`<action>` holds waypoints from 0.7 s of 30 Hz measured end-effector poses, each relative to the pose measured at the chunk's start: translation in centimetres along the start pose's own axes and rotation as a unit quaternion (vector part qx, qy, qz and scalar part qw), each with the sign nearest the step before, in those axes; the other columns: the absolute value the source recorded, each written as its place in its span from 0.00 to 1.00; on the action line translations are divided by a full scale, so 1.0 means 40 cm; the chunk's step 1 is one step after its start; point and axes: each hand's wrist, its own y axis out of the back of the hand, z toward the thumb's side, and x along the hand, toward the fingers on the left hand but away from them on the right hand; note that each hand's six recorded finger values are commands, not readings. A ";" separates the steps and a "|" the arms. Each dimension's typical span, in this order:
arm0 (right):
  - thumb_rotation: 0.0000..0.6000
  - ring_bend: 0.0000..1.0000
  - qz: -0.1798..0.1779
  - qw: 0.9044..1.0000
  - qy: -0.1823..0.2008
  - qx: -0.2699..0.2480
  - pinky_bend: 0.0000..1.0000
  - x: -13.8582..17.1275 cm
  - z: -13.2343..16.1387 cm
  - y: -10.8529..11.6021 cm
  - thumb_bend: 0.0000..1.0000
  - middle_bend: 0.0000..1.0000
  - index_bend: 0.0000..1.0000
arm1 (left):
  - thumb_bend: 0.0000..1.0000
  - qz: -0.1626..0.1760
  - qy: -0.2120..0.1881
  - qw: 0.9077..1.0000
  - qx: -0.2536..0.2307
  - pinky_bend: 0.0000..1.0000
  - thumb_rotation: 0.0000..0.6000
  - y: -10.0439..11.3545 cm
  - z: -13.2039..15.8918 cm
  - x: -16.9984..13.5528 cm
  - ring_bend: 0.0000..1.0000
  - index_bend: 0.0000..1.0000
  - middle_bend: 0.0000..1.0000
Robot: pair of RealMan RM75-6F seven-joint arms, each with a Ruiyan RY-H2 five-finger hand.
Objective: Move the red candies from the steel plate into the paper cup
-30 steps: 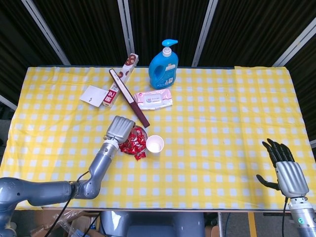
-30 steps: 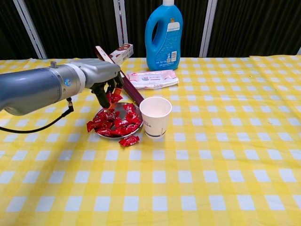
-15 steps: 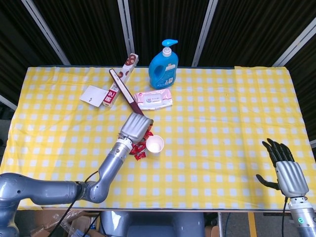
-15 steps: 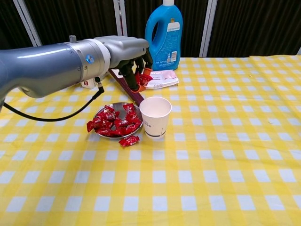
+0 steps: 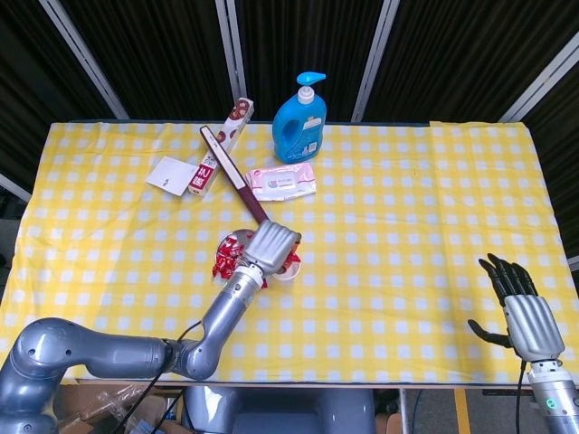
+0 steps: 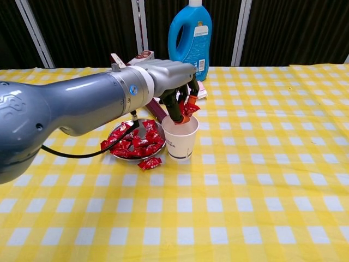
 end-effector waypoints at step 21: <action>1.00 0.00 -0.006 1.000 0.002 -0.001 0.00 0.001 0.001 0.004 0.28 0.00 0.00 | 0.25 -0.002 0.014 1.000 -0.006 0.87 1.00 0.004 -0.030 -0.017 0.78 0.39 0.49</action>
